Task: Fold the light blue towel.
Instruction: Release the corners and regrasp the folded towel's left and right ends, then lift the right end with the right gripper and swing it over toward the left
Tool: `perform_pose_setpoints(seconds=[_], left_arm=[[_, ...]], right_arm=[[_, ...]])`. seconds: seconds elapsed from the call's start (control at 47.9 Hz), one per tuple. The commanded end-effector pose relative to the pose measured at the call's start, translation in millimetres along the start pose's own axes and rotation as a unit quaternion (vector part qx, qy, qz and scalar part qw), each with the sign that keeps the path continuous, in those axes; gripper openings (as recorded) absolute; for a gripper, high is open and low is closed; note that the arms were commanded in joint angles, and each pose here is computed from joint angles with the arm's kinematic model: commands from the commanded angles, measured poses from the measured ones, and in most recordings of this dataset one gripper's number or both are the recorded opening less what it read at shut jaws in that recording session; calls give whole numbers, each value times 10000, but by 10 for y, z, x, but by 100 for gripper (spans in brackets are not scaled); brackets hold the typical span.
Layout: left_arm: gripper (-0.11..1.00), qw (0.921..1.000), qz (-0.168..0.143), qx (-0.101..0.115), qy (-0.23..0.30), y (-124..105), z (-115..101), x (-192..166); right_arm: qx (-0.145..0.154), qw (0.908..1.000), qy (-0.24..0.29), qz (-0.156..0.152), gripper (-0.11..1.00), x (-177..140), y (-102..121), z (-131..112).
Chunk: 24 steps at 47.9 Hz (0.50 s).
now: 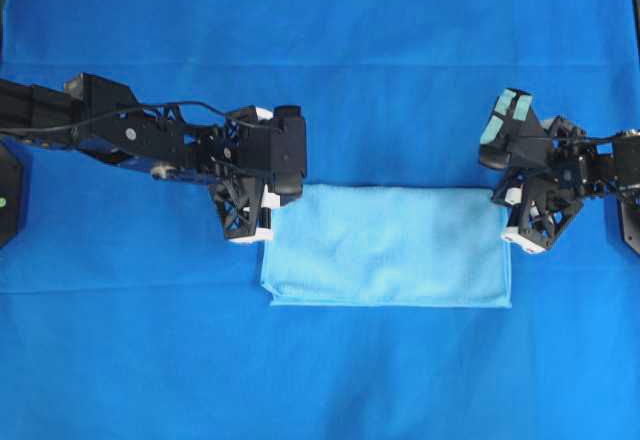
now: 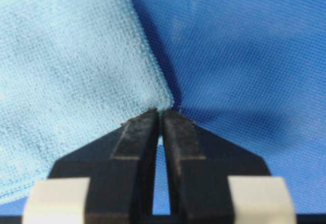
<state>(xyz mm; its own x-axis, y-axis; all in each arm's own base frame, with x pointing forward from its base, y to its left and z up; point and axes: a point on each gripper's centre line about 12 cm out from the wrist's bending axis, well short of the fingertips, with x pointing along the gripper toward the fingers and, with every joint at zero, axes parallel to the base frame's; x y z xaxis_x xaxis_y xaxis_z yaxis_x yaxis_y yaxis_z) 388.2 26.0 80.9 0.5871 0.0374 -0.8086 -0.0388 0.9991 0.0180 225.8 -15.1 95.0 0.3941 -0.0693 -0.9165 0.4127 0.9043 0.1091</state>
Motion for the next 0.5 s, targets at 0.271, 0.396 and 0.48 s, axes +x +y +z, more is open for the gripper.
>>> perform_pose_setpoints(seconds=[0.271, 0.396, 0.48], left_arm=[[4, 9995, -61, 46, 312, -43, 121, -119], [4, 9999, -64, 48, 143, -39, 306, -346], [4, 10000, -68, 56, -10, -42, 437, -527]], right_arm=[[50, 9997, -237, 91, 3, -124, 35, 99], [92, 9992, -378, 104, 3, -320, 55, 180], [136, 9988, -460, 80, 3, -497, 57, 237]])
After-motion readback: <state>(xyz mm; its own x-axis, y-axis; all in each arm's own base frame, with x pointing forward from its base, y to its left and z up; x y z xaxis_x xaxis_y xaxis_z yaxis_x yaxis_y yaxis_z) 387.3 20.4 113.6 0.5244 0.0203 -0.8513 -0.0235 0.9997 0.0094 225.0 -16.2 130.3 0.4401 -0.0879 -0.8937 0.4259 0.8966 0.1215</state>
